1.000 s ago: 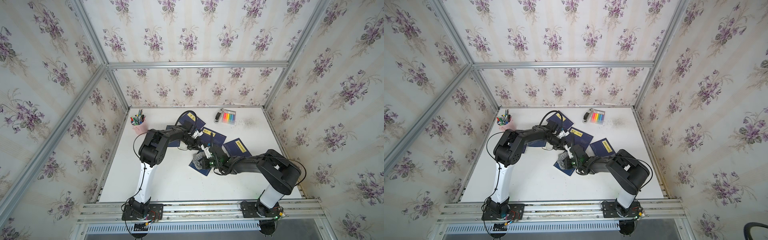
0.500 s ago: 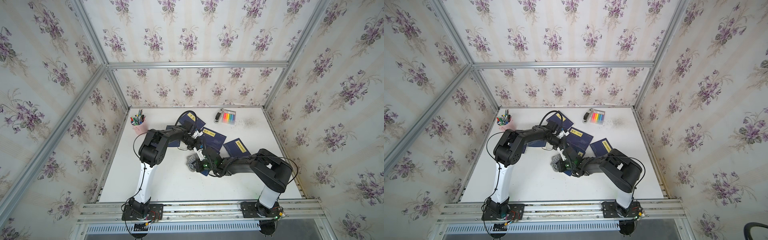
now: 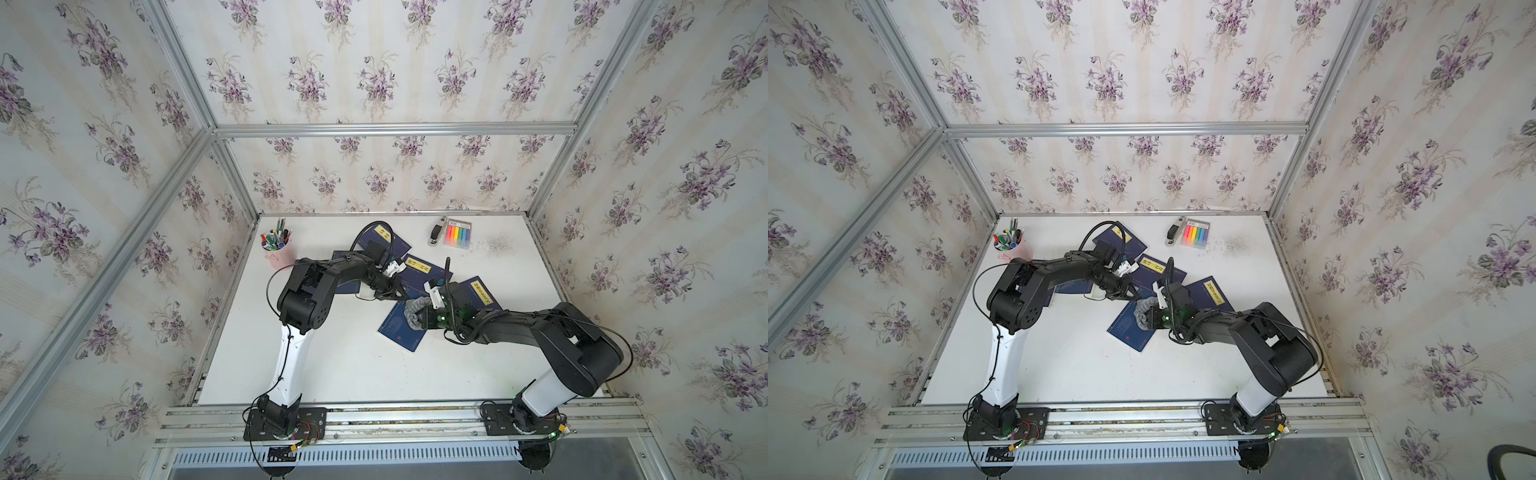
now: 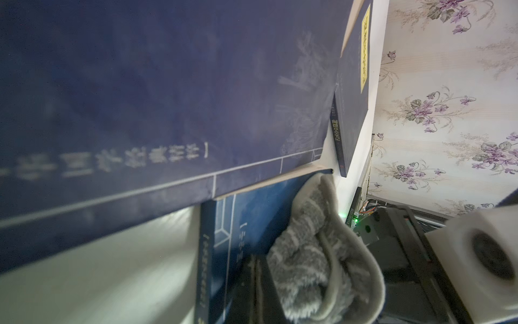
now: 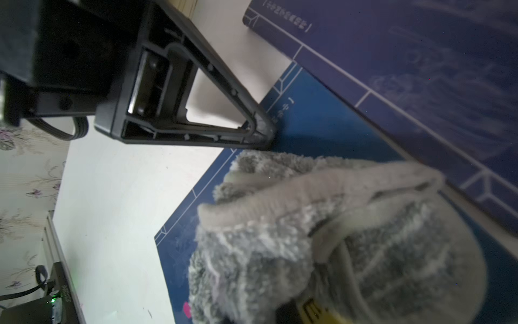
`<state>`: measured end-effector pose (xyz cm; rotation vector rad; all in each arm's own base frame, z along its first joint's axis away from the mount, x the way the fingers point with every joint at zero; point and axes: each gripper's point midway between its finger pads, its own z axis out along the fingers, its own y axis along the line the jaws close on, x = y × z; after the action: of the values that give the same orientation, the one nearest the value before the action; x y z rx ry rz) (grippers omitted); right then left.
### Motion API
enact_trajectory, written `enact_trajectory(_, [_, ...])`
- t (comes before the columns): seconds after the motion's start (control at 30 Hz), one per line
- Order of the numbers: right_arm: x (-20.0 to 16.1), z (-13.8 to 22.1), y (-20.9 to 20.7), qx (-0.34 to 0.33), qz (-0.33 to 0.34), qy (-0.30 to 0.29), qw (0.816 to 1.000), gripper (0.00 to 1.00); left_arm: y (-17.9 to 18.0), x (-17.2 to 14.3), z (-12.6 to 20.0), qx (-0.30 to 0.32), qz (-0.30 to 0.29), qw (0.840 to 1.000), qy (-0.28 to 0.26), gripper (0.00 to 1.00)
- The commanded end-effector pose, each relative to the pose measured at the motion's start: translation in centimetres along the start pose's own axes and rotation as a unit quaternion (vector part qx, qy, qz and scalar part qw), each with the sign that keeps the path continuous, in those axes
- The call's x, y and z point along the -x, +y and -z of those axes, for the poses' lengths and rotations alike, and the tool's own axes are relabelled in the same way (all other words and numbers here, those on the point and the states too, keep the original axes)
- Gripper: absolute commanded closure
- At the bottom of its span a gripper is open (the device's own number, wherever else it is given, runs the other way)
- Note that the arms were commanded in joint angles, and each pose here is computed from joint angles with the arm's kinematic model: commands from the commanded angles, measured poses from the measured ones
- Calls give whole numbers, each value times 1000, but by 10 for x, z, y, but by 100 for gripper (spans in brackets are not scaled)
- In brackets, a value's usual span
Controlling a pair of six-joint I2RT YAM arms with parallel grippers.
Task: Wipe the cover of the book
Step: Wipe the dirt from the cover of the book, then place the cleaning item at the center of the board.
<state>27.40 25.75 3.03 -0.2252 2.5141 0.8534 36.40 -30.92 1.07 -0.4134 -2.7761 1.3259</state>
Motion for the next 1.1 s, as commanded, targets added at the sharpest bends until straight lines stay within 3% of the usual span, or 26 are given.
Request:
enact_trajectory(0.0, [-13, 9, -17, -43, 7, 22, 999, 100, 64, -17, -1, 152, 34, 988, 13, 100])
enact_trajectory(0.5, [-96, 9, 32, 53, 63, 154, 985, 100, 65, -18, 0, 153, 37, 987, 12, 100])
enact_trajectory(0.63, [-69, 18, 28, 38, 60, 110, 991, 100, 63, -20, 0, 151, 34, 988, 12, 100])
enact_trajectory(0.83, [18, 58, 26, -1, 63, -10, 998, 100, 56, -19, 7, 152, 24, 988, 1, 100])
enact_trajectory(0.97, [51, 80, 6, -50, 52, -50, 996, 100, 55, -18, 8, 152, 22, 988, -1, 100])
enact_trajectory(1.07, [79, 103, -35, -105, 14, -93, 990, 100, 52, -17, 11, 150, 18, 988, -7, 100])
